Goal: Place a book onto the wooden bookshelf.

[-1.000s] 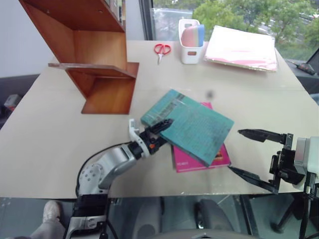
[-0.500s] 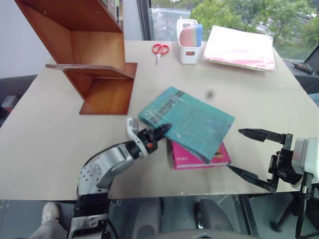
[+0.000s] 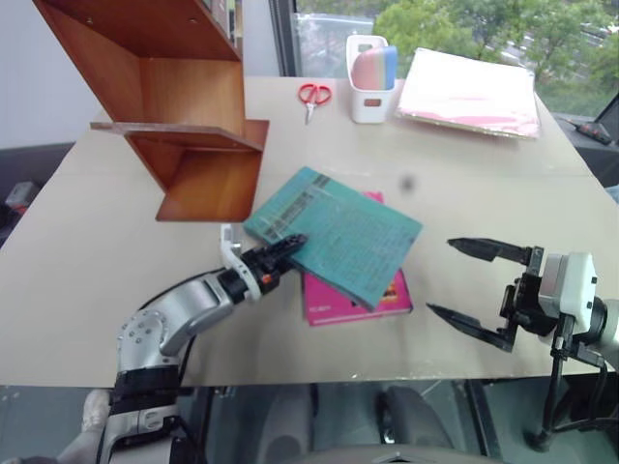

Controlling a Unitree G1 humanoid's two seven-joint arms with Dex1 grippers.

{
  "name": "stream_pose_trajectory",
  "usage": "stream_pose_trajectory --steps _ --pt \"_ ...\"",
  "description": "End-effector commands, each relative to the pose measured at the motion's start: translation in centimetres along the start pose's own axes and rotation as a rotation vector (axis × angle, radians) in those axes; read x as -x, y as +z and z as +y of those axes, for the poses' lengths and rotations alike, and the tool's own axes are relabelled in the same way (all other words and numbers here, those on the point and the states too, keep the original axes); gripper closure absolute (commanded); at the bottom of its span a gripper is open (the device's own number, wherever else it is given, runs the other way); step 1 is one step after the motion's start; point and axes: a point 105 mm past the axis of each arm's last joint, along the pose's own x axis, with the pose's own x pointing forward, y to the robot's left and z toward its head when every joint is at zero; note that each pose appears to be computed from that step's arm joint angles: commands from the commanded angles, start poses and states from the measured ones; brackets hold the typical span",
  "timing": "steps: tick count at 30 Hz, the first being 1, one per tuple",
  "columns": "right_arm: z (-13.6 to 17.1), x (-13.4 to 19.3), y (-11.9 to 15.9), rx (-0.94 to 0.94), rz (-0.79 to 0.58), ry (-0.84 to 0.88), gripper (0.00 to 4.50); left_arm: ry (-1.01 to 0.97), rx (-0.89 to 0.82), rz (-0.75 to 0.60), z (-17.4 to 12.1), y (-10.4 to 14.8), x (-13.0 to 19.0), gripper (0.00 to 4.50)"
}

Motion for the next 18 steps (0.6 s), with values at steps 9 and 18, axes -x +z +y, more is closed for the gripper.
stream_pose_trajectory --steps 9,18 --pt "0.0 -0.3 0.3 0.03 -0.02 -0.004 0.0 -0.018 0.012 -0.079 0.5 1.8 0.8 1.45" --pt "0.0 -0.4 0.1 0.029 -0.02 -0.001 0.0 -0.085 0.025 -0.057 -1.2 1.6 1.0 4.39"
